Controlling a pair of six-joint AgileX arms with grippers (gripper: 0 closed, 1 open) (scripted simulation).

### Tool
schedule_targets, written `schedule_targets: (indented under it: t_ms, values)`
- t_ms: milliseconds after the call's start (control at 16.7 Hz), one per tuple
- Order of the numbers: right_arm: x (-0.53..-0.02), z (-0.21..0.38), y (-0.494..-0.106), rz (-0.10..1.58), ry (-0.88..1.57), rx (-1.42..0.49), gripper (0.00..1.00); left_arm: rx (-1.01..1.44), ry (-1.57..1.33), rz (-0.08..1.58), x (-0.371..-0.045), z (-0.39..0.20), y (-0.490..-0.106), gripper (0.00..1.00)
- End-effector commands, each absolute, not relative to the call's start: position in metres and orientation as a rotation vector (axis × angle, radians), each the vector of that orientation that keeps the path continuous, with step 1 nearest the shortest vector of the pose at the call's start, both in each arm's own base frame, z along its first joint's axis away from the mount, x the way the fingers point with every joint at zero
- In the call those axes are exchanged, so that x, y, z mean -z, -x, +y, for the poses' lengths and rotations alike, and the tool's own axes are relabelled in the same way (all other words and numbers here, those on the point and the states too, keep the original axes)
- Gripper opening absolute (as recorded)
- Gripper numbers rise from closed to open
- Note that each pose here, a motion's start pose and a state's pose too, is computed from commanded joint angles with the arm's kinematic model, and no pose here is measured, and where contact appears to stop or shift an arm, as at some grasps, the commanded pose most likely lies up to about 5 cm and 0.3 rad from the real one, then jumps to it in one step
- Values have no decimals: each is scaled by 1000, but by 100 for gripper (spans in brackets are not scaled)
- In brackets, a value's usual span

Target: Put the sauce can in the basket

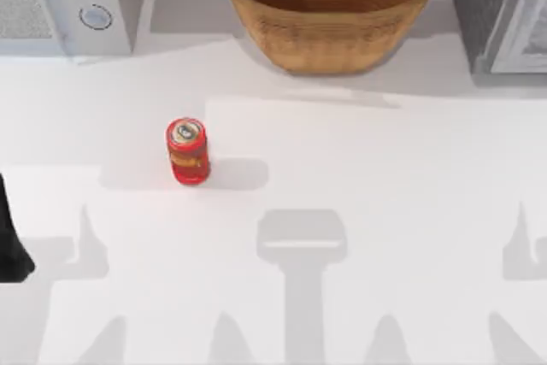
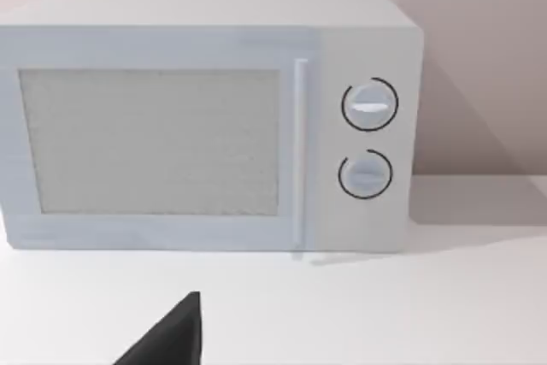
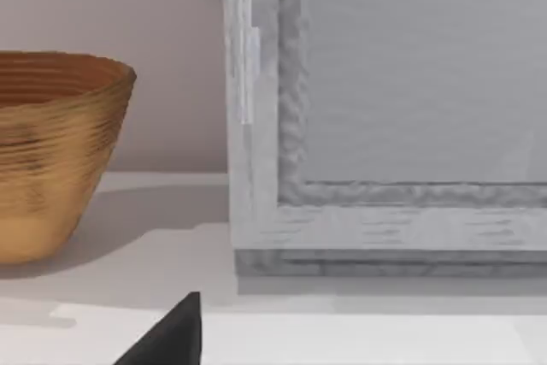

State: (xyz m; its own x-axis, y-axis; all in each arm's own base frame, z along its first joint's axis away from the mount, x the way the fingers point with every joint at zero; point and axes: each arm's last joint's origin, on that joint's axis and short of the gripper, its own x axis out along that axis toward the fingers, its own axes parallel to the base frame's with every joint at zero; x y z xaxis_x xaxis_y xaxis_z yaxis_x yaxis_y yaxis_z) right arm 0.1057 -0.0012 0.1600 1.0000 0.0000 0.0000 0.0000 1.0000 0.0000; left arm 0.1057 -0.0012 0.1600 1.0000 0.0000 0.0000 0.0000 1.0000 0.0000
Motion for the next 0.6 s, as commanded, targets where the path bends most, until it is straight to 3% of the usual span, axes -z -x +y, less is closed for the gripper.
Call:
schedule_targets:
  t_ms: [300,600]
  values:
    - [-160,-1,-106,0,0,0,100,23,-26,36,-160,-2,-107,100]
    - [-160,-1,-106,0,0,0,100,156,-176,225,-161,-7,-119,100]
